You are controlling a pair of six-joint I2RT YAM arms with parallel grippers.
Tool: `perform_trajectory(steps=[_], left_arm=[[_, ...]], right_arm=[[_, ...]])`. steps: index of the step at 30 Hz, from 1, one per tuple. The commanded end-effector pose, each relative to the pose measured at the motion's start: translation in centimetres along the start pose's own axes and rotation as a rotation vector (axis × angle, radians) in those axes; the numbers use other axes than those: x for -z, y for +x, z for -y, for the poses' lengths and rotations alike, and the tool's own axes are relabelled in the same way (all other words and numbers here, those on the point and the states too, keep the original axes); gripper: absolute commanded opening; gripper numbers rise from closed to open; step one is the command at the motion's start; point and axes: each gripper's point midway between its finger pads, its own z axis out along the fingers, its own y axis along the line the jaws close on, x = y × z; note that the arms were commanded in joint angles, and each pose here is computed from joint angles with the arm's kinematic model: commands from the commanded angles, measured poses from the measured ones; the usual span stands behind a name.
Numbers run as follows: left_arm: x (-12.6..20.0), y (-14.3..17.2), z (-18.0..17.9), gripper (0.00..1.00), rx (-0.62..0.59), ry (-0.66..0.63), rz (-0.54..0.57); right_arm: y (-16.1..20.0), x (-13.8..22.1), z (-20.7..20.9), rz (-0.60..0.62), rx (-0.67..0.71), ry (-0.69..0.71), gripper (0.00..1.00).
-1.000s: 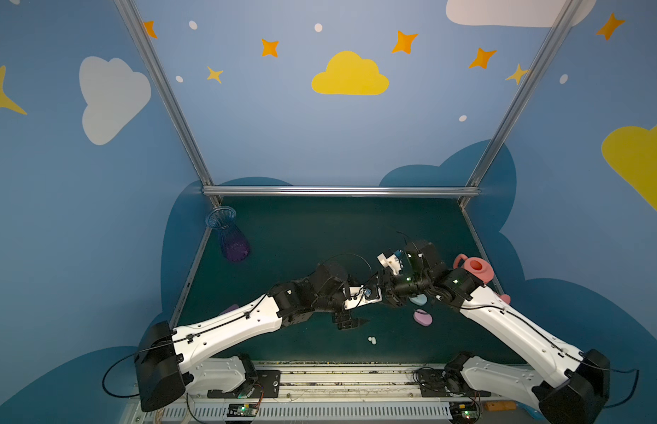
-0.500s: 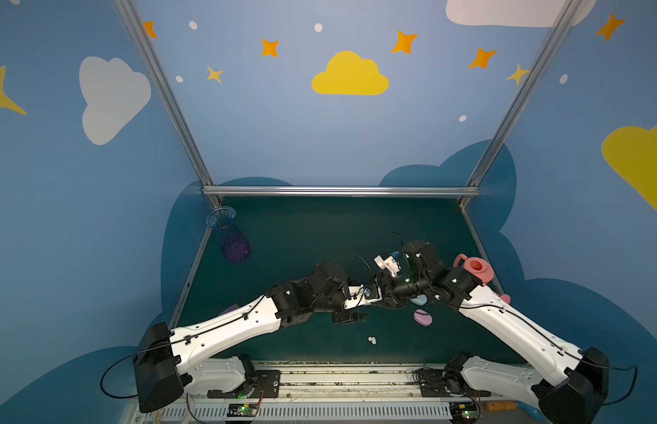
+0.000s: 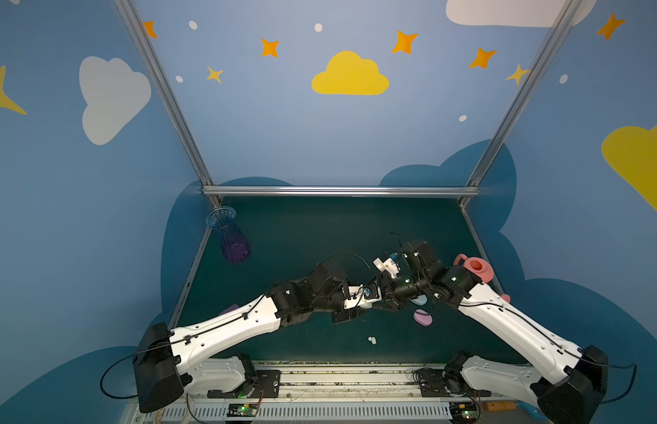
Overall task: Insert wireless bluetooth earbuds into charging case
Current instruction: Pass the charging case.
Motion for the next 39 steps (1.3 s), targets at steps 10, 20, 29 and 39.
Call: perform_trajectory(steps=[10,20,29,39], left_arm=[[0.0,-0.5,1.6,0.41,0.000,0.086,0.008],[0.1,-0.8,1.8,0.29,0.016,0.103,0.016],[0.5,-0.7,1.3,0.18,0.131,0.102,0.049],[1.4,-0.5,1.5,0.17,0.242,0.132,0.103]], right_arm=[[-0.9,0.6,-2.8,0.035,0.090,-0.053,0.43],[-0.8,0.8,-2.9,0.041,0.096,-0.052,0.50],[-0.8,2.1,-3.1,0.095,0.112,-0.052,0.73],[-1.1,4.1,-1.9,0.177,0.100,-0.040,0.79]])
